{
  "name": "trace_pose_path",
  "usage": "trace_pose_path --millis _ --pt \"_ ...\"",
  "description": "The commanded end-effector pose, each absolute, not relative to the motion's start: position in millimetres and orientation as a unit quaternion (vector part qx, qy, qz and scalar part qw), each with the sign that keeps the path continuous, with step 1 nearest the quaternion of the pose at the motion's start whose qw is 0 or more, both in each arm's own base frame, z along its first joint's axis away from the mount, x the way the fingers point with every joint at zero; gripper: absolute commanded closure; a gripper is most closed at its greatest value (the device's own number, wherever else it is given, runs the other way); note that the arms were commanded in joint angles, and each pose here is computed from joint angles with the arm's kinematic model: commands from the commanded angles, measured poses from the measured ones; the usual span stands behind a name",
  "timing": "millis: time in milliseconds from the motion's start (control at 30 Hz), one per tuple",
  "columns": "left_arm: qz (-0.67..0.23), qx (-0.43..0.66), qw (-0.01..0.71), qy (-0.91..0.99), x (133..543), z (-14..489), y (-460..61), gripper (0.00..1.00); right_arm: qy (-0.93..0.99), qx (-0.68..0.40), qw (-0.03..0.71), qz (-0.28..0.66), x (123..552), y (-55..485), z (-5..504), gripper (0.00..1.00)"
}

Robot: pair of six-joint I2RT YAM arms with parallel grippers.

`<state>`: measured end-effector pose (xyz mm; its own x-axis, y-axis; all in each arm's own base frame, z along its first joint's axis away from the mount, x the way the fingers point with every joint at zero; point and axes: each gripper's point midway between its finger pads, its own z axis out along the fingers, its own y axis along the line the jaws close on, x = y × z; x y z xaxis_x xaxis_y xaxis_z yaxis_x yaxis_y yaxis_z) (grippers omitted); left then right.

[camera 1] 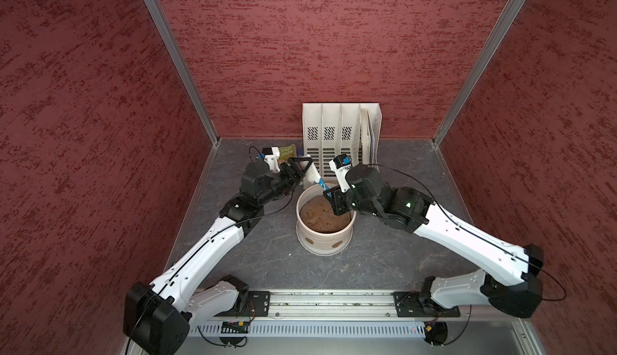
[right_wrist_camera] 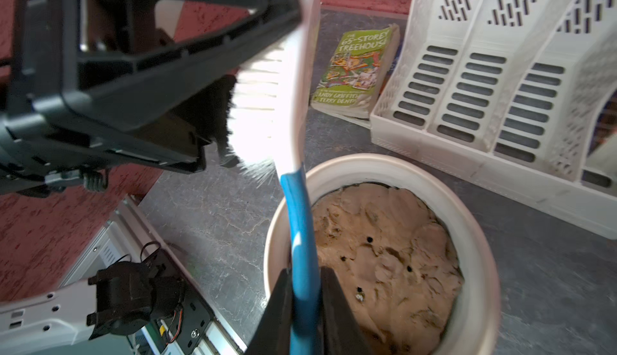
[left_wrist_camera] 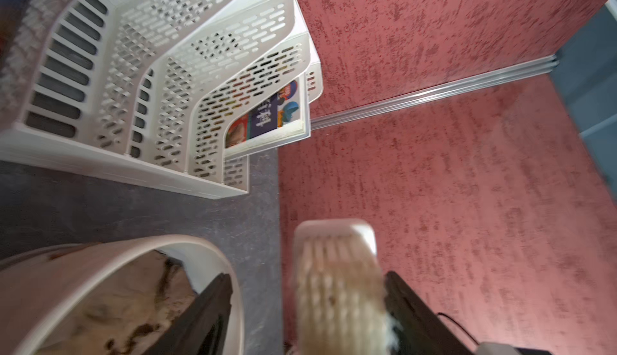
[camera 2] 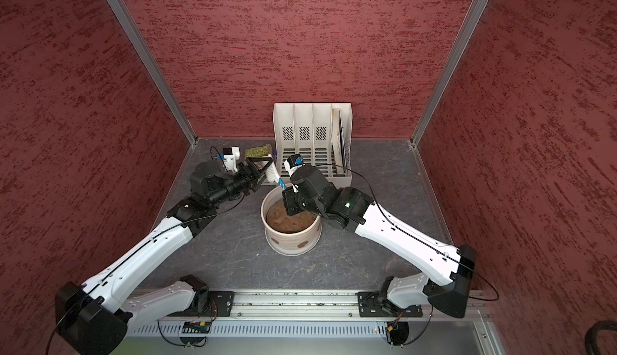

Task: Scrub the dried mud off the ceramic pot
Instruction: Pick up the brush from the center of the board, then brush off the soil from the pot.

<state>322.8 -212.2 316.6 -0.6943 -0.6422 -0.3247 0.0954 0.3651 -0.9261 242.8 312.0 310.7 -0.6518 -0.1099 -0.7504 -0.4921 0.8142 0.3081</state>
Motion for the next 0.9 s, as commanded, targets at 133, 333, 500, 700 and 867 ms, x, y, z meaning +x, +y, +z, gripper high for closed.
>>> trace_pose_path --millis 133,333,500,700,867 --pt "-0.357 -0.065 0.409 0.837 314.1 293.9 -178.8 0.0 0.927 -0.003 0.375 0.028 238.4 184.5 280.1 1.0" --pt "-0.243 0.056 0.402 0.881 292.5 254.2 -179.0 0.09 0.95 0.067 0.301 -0.042 193.1 120.3 220.6 1.0" --pt "-0.182 0.099 0.379 0.902 287.3 233.0 -183.7 1.0 0.968 0.083 0.236 -0.029 170.5 120.0 168.3 1.0" --pt "-0.212 0.118 0.377 0.894 292.2 229.3 -199.5 1.0 0.974 0.073 0.213 0.007 152.0 125.9 147.8 1.0" --pt "-0.211 0.082 0.372 0.9 308.2 225.5 -196.0 0.68 0.968 0.063 0.24 0.048 140.6 131.5 154.2 1.0"
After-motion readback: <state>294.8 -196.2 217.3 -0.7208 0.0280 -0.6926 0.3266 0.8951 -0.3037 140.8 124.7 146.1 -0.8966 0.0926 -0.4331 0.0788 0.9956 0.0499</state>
